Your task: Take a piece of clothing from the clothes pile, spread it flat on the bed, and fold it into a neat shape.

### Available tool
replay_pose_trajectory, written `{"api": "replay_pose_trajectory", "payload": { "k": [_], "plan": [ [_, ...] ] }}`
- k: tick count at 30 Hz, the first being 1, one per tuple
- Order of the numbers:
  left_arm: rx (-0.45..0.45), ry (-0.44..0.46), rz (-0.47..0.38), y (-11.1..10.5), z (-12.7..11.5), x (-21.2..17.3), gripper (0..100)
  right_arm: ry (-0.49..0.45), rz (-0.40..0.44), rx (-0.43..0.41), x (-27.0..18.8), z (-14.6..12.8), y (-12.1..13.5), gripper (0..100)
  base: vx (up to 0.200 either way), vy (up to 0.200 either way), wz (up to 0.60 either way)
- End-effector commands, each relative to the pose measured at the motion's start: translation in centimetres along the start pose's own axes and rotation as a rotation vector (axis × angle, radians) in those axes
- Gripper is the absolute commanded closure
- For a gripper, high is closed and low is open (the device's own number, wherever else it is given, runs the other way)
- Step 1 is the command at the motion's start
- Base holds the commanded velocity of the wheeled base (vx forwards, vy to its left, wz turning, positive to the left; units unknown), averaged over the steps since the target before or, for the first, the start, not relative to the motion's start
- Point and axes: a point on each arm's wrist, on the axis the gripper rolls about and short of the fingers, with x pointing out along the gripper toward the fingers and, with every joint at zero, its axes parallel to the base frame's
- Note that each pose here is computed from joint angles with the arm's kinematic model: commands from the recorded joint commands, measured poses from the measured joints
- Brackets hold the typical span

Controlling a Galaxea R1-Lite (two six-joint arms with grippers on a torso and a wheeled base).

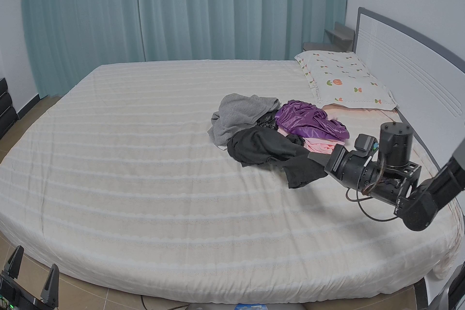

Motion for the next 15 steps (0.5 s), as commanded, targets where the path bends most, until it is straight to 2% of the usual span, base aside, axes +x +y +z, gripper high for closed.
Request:
{"api": "replay_pose_trajectory", "payload": {
  "k": [1, 6, 10, 11, 12, 13, 14, 15],
  "plan": [
    [0.013, -0.002, -0.009, 0.0, -0.5, 0.0, 0, -0.097, 0.221, -0.039, -5.8, 1.5, 6.1, 100, 0.0, 0.0, 0.0],
    [0.022, -0.005, -0.008, 0.0, -0.5, 0.0, 0, -0.125, 0.312, -0.054, -7.9, 2.0, 8.1, 100, 0.0, 0.0, 0.0],
    [0.013, -0.011, -0.006, 0.0, -0.4, 0.0, 0, -0.142, 0.345, -0.059, -8.7, 2.3, 8.8, 100, 0.0, 0.0, 0.0],
    [-0.013, -0.051, 0.002, 0.0, 0.6, -0.2, 0, -0.139, 0.357, -0.06, -8.9, 2.2, 9.0, 100, 0.0, 0.0, 0.0],
    [-0.088, -0.172, -0.008, 0.0, 4.2, -0.8, 0, -0.133, 0.363, -0.064, -8.9, 2.0, 9.2, 100, 0.0, 0.0, 0.0],
    [-0.145, -0.219, -0.021, -0.1, 6.6, -1.0, 0, -0.129, 0.364, -0.064, -8.8, 2.0, 9.2, 100, 0.0, 0.0, 0.0],
    [-0.204, -0.233, -0.048, -0.1, 9.0, -0.8, 0, -0.127, 0.362, -0.065, -8.7, 1.9, 9.2, 100, 0.0, 0.0, 0.0],
    [-0.225, -0.183, -0.063, -0.2, 9.9, 0.1, 0, -0.129, 0.361, -0.066, -8.5, 2.0, 9.2, 100, 0.0, 0.0, 0.0]
  ]
}}
